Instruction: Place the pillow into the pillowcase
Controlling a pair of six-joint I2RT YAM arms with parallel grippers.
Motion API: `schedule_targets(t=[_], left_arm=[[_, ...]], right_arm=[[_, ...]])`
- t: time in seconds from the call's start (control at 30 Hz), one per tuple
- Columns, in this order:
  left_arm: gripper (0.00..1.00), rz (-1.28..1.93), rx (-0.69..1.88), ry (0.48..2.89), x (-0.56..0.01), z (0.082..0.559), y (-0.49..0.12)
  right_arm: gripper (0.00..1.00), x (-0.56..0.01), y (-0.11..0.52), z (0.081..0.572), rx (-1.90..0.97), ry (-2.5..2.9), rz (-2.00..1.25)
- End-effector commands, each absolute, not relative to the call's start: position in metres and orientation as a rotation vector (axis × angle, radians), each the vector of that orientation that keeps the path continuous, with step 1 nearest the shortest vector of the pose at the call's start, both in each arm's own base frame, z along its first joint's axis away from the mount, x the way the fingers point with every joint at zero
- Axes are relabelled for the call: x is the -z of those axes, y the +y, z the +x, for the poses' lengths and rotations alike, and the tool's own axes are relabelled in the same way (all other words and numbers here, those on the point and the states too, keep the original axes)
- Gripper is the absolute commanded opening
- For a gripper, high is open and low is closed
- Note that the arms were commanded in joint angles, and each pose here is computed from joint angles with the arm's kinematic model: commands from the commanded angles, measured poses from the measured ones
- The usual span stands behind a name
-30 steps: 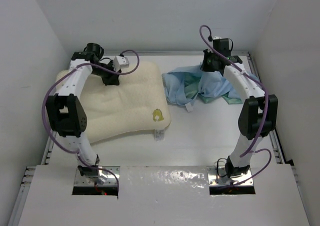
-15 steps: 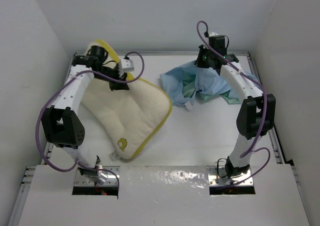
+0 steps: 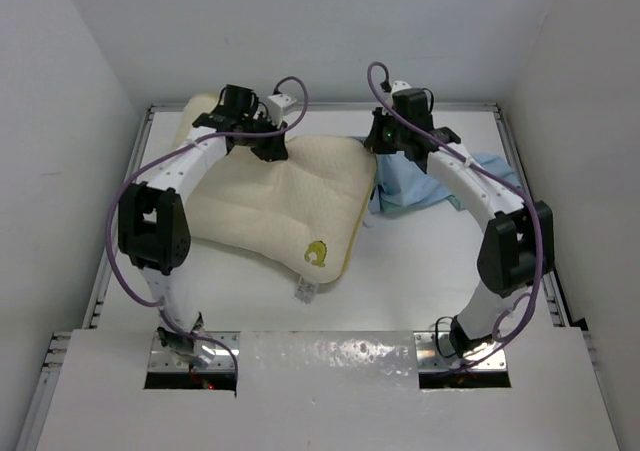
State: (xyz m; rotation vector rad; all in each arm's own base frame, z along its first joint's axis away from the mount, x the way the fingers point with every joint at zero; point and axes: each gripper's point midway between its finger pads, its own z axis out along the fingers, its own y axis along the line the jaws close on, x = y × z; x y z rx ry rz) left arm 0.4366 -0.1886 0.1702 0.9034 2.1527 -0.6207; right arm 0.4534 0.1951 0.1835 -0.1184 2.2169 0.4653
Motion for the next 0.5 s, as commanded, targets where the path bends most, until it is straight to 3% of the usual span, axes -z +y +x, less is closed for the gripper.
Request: schedule_targets(t=[0.0, 0.2, 0.47], left_arm=[[0.0, 0.775, 0.508, 2.14, -0.172, 0.478, -0.19], [0.0, 0.615, 0.437, 2.262, -0.146, 0.518, -0.179], [0.0, 0.37, 0.474, 2.142, -0.184, 0.531, -0.168]], right_arm=[[0.0, -0.228, 0.198, 0.452, -0.496, 2.104, -0.126], [0.0, -0.221, 0.207, 0.428, -0.536, 2.172, -0.308], [0.0, -0.183, 0.187, 0.362, -0.467, 2.319, -0.771]])
